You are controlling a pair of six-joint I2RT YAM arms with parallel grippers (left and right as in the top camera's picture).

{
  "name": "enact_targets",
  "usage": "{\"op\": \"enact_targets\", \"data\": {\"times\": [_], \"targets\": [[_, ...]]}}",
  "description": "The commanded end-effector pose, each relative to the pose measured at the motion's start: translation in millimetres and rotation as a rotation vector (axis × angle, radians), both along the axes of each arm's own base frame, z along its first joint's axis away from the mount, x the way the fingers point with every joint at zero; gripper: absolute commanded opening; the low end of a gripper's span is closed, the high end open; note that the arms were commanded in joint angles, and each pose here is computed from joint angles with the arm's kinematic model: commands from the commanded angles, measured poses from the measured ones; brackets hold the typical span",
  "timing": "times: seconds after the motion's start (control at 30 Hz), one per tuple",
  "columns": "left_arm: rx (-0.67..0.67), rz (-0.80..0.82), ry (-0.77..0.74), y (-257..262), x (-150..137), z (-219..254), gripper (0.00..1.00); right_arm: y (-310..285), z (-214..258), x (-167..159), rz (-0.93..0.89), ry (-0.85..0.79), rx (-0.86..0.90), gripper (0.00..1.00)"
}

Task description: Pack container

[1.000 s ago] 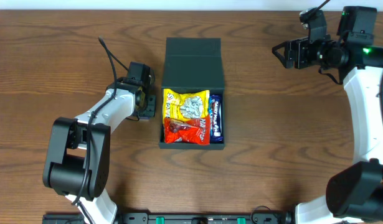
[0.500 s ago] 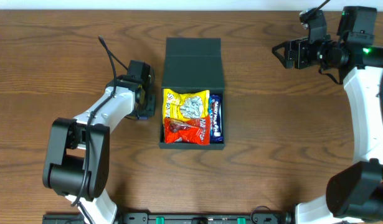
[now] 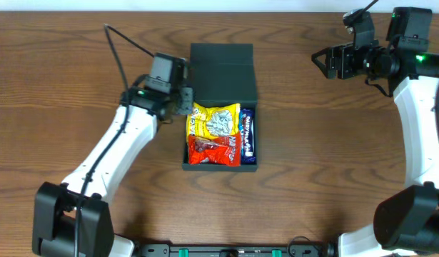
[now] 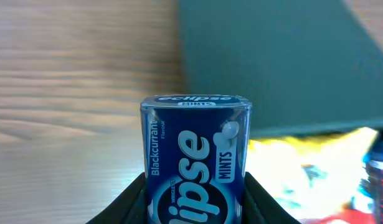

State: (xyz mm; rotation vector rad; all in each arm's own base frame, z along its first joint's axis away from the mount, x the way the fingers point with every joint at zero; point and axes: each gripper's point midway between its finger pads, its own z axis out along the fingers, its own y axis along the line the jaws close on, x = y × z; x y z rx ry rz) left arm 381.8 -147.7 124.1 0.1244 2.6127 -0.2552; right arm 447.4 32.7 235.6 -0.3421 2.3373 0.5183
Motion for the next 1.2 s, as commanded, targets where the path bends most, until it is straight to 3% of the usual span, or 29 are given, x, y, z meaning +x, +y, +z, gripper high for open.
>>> {"op": "enact_targets", "data": {"times": [0.0, 0.27, 0.37, 0.4, 0.5, 0.57, 0.67, 0.7, 0.9, 1.03, 1.17], "targets": [[-0.117, -0.016, 0.008, -37.1, -10.4, 15.9, 0.15, -1.2, 10.0, -0.9, -0.009, -0.017, 0.011, 0.78], [-0.286, -0.184, 0.121, -118.1, -62.0, 21.4, 0.13, -1.5, 9.9, -0.8, -0.009, -0.017, 0.010, 0.83], [-0.285, -0.205, 0.125, -124.9, -67.8, 21.2, 0.12, -1.5, 9.9, -0.8, -0.009, -0.017, 0.010, 0.84], [-0.285, -0.211, 0.126, -126.9, -69.5, 21.2, 0.06, -1.5, 9.9, -0.8, -0.009, -0.017, 0.010, 0.84], [-0.283, -0.224, 0.128, -130.8, -73.1, 21.2, 0.08, -1.5, 9.9, -0.8, -0.009, -0.017, 0.010, 0.84], [-0.283, -0.227, 0.128, -131.8, -73.9, 21.2, 0.48, -1.5, 9.9, -0.8, -0.009, -0.017, 0.010, 0.85], [-0.284, -0.228, 0.125, -132.1, -73.4, 21.5, 0.73, -1.4, 9.8, -0.9, -0.009, -0.016, 0.011, 0.85], [-0.286, -0.228, 0.119, -132.4, -72.2, 22.3, 0.77, -1.5, 9.8, -0.9, -0.009, -0.016, 0.010, 0.84], [-0.274, -0.258, 0.046, -129.4, -58.0, 28.8, 0.77, -1.2, 9.5, -1.4, -0.009, -0.014, 0.011, 0.85], [-0.243, -0.178, -0.006, -102.3, -35.7, 34.6, 0.78, 0.8, 7.3, -4.3, -0.005, 0.002, 0.014, 0.86], [-0.220, -0.042, -0.093, -57.0, -2.6, 49.2, 0.78, 15.7, 3.7, -12.6, 0.032, 0.038, 0.033, 0.98]]}}
